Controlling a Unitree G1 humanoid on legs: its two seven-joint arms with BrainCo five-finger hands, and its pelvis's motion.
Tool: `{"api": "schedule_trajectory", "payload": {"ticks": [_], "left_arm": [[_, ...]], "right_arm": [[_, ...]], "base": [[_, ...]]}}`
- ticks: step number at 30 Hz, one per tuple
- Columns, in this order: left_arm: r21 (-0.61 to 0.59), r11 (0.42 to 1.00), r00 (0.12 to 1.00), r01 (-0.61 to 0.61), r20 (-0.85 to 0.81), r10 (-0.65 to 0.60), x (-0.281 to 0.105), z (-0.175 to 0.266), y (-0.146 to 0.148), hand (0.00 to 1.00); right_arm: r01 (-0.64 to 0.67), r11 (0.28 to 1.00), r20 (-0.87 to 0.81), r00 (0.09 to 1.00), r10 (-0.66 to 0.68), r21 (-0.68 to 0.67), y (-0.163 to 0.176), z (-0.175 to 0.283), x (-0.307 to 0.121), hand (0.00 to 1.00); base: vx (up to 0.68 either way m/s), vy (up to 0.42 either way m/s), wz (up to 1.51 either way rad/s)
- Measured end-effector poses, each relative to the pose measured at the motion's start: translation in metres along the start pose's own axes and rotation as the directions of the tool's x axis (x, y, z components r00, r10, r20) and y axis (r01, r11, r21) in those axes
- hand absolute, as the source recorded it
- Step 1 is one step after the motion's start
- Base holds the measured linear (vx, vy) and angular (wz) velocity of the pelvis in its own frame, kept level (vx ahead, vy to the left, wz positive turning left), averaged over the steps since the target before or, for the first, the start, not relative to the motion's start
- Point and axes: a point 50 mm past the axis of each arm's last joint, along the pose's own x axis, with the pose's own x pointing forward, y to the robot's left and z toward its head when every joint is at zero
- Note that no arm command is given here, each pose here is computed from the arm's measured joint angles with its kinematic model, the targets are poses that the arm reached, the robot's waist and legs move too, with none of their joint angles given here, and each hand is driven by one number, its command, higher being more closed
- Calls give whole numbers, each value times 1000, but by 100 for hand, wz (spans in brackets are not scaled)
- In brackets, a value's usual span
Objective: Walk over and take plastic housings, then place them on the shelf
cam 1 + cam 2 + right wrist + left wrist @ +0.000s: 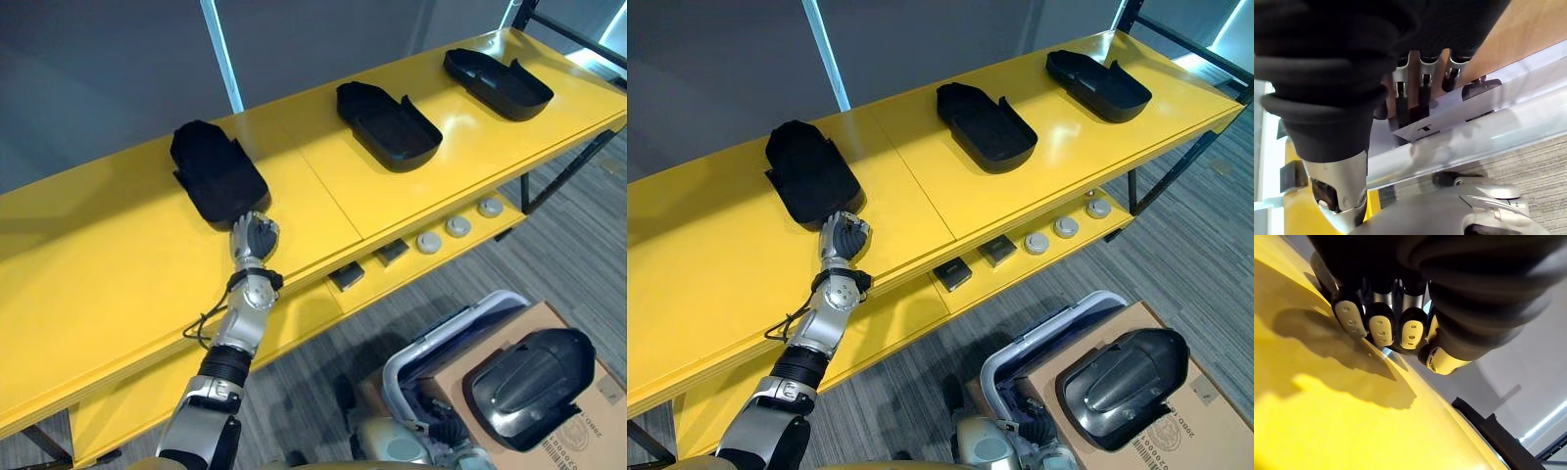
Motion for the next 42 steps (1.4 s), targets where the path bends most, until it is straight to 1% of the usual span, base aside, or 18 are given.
{"api": "schedule_trajectory", "payload": {"ticks": [4,8,15,17,19,23,24,25,27,28,29,31,33,36,38,39,41,42], "left_arm": [[34,997,998,-66,6,66,13,-2,19,100],[10,996,992,-90,85,89,9,14,22,100],[-241,968,919,-66,363,153,-32,79,26,100],[-308,949,894,-72,401,198,-40,88,37,100],[-403,911,846,-86,454,281,-50,99,58,100],[-486,856,771,-173,473,425,-57,98,95,100],[-526,809,750,-263,416,514,-53,87,115,100],[-539,787,742,-301,386,548,-52,82,122,100],[-580,683,705,-445,243,666,-52,54,148,100],[-575,659,694,-485,206,690,-55,44,154,100],[-536,606,666,-588,103,738,-64,16,168,100],[-475,559,641,-680,-16,767,-75,-16,177,100],[-400,559,651,-727,-141,746,-86,-50,174,100],[-269,610,665,-745,-369,650,-113,-107,158,100],[-229,631,651,-742,-472,594,-129,-129,149,100],[-182,657,628,-731,-556,545,-146,-147,139,100],[-165,685,581,-710,-687,436,-172,-170,119,100],[-153,725,555,-672,-752,355,-189,-181,104,100]], "right_arm": [[-2,1000,7,1000,2,3,1,2,1,0],[-1,1000,-9,1000,1,1,1,-1,1,0],[12,1000,-14,1000,-11,4,-1,-1,1,0],[17,1000,-21,1000,-17,3,-2,-3,0,0],[21,1000,-32,999,-21,-2,-4,-6,0,0],[23,1000,-54,998,-24,-6,-6,-11,-1,0],[23,1000,-57,998,-24,-6,-6,-11,-1,0],[23,1000,-61,998,-24,-7,-6,-12,-1,0],[26,1000,-74,997,-26,-6,-6,-14,-1,0],[28,1000,-77,997,-28,-4,-7,-14,-1,0],[39,999,-89,995,-38,9,-8,-16,-1,0],[50,999,-108,993,-48,18,-10,-20,-2,0],[57,998,-121,991,-54,19,-8,-23,-3,0],[56,998,-120,991,-53,21,-6,-21,-2,0],[54,998,-129,990,-50,25,-4,-20,-2,0],[51,998,-143,989,-47,26,-3,-23,-3,0],[49,998,-128,991,-44,37,0,-19,-3,0],[51,998,-115,992,-45,45,1,-17,-5,0]], "base": [[0,0,0],[8,19,6],[28,105,12],[-18,94,12],[-31,58,27],[-45,28,20],[-34,11,27],[-40,12,35],[-46,20,36],[-36,23,40],[-16,15,25],[-6,21,29],[13,31,28],[12,53,34],[-9,49,9],[-8,49,10],[-11,50,9],[-13,32,3]]}}
